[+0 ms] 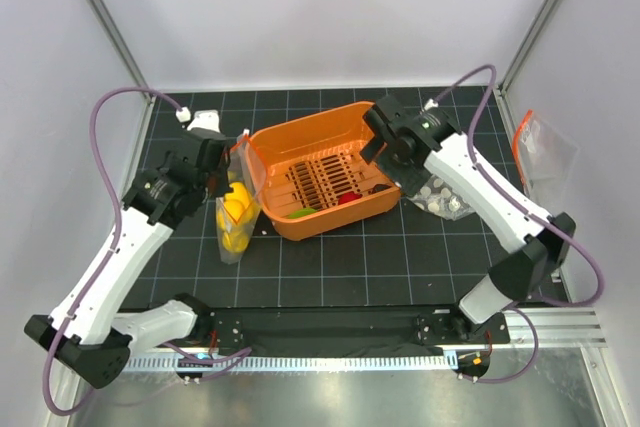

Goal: Place the food in the zip-top bag and seal the zipper
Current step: Adjust the bin at the center of the board.

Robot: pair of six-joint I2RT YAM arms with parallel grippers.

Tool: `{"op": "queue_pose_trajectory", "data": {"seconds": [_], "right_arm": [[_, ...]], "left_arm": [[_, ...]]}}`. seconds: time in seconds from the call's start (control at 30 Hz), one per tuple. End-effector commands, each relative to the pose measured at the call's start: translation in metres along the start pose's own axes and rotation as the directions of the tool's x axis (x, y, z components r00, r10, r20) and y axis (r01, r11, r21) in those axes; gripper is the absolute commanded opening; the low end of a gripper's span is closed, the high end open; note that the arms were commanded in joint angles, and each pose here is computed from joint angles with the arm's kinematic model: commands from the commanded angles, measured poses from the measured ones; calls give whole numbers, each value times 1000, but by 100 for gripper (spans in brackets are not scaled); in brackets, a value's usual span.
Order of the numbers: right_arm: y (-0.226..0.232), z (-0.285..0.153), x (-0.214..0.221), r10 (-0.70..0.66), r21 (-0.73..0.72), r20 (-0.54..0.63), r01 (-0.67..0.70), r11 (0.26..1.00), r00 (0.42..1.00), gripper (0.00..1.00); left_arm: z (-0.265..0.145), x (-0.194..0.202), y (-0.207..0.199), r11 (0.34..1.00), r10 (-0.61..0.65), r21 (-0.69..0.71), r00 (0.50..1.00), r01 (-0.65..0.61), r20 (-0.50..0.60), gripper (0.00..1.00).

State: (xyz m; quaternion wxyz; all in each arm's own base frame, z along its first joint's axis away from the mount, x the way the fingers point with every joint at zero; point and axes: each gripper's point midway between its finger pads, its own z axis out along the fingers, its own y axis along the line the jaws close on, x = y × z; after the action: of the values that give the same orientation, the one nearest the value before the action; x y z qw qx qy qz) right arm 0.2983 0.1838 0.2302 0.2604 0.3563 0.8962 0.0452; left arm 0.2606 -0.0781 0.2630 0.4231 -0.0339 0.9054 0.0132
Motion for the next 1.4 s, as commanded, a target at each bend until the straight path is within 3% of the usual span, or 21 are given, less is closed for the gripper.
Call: {"op": "queue_pose_trajectory", "data": {"seconds": [0.0, 0.23, 0.4, 0.5, 0.67, 0.77, 0.8, 0.9, 1.03, 1.07, 1.17, 1.2, 1.3, 1.37], "right_arm": [[-69, -9, 21, 73, 197, -44, -63, 978, 996, 100], [-81, 7, 47, 127, 188, -113, -104, 977, 985, 100], [-55, 30, 36, 64, 109, -66, -57, 992, 996, 99], [-51, 41, 34, 15, 153, -62, -5, 988, 998, 99], [-46, 46, 27, 5, 114, -29, -2, 993, 1000, 78], [-49, 52, 12, -6, 95, -10, 7, 995, 1000, 46], [-44, 55, 8, -9, 68, -8, 9, 998, 1000, 27], [-34, 60, -3, -104, -25, -14, 104, 994, 994, 12], [-24, 64, -12, -302, -124, -24, 297, 947, 953, 1], [-25, 66, -14, -408, -141, -19, 402, 905, 913, 1], [-19, 73, -21, -532, -184, -17, 521, 834, 846, 1], [-15, 78, -25, -604, -194, -1, 592, 782, 797, 1], [-2, 88, -32, -689, -201, 27, 679, 706, 724, 1], [9, 94, -47, -706, -175, 64, 704, 688, 706, 1]], "left_arm": [[-10, -6, -1, 999, -33, 34, 999, 32, 29, 0], [-17, -4, 2, 998, -34, 47, 999, 32, 40, 0], [-18, -3, 3, 999, -31, 41, 999, 30, 32, 0], [-22, -3, 13, 1000, -31, 1, 999, 31, 41, 0], [-30, -4, 34, 995, -27, -95, 998, 32, 54, 0], [-35, -6, 48, 987, -28, -159, 997, 39, 72, 0], [-36, -6, 50, 985, -31, -166, 997, 43, 74, 0], [-40, -8, 54, 982, -42, -183, 996, 56, 85, 0], [-42, -11, 56, 979, -46, -194, 994, 64, 97, 0], [-43, -12, 57, 978, -45, -197, 994, 65, 101, 0], [-42, -13, 57, 978, -45, -199, 994, 64, 101, 0], [-42, -12, 56, 979, -45, -195, 994, 64, 99, 0], [-39, -13, 51, 982, -52, -174, 994, 69, 101, 0], [-38, -13, 50, 983, -53, -168, 994, 69, 98, 0]]}}
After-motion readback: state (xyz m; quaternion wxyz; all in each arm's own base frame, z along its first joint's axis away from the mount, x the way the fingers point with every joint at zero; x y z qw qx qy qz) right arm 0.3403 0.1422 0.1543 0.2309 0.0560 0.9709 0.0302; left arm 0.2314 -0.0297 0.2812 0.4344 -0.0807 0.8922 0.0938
